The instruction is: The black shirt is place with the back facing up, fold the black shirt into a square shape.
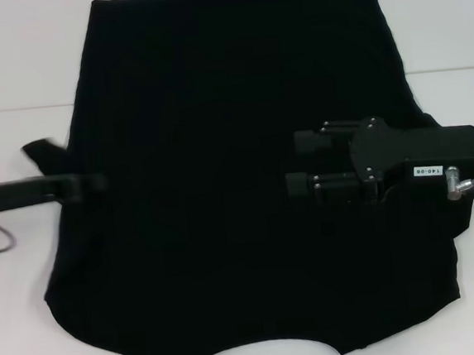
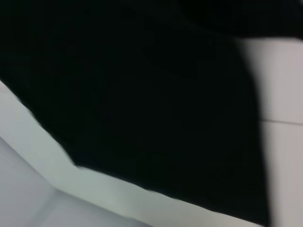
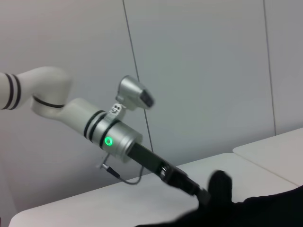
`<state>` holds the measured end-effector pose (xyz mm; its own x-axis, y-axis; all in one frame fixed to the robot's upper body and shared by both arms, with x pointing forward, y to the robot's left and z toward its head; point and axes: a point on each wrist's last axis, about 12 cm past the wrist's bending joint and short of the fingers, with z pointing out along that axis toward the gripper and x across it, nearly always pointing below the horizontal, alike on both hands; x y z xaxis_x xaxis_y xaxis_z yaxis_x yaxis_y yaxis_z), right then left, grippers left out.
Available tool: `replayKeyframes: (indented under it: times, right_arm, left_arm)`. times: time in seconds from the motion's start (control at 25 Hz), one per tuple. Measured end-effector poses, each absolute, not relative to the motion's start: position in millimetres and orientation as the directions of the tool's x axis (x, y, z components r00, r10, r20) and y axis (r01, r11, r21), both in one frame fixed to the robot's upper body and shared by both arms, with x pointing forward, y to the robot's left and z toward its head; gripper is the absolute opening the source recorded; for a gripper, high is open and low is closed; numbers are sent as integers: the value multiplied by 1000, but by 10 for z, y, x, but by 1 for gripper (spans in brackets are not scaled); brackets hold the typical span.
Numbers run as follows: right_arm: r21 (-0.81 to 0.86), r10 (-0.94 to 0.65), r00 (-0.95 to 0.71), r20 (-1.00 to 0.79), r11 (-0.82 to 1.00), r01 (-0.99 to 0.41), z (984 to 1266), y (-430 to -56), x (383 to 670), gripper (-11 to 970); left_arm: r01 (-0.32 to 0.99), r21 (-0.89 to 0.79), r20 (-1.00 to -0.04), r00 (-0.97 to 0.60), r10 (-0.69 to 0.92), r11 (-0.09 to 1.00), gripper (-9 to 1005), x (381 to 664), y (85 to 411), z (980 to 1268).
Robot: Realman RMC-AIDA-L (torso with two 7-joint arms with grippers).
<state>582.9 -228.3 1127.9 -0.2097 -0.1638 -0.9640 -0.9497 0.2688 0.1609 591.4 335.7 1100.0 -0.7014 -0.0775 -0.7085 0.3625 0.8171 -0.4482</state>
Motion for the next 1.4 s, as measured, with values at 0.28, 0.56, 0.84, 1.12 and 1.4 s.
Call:
replayKeyframes:
  times: [0.28, 0.56, 0.84, 1.12, 1.4]
  right_arm:
    - [151, -165, -199, -966, 264, -952, 11295, -2283, 5835, 775]
    - [150, -166, -199, -966, 267, -952, 11307, -2277, 5849, 774]
    - [218, -137, -284, -949, 366, -905, 11338, -2433, 5948, 775]
    - [475, -38, -607, -794, 583, -659, 11380, -2867, 6142, 774]
    - [577, 60, -821, -567, 741, -345, 11406, -3357, 6164, 773]
  left_arm:
    - [590, -359, -700, -683, 210, 723, 12, 5998, 2674, 10940]
    - [609, -424, -708, -685, 174, 670, 36, 5908, 2640, 10943]
    - [627, -452, -740, -661, 126, 634, 90, 5893, 2579, 10982]
    - [793, -389, -865, -490, 112, 469, 469, 5744, 2447, 11025]
    - [947, -164, -953, -224, 203, 278, 620, 5557, 2220, 10933]
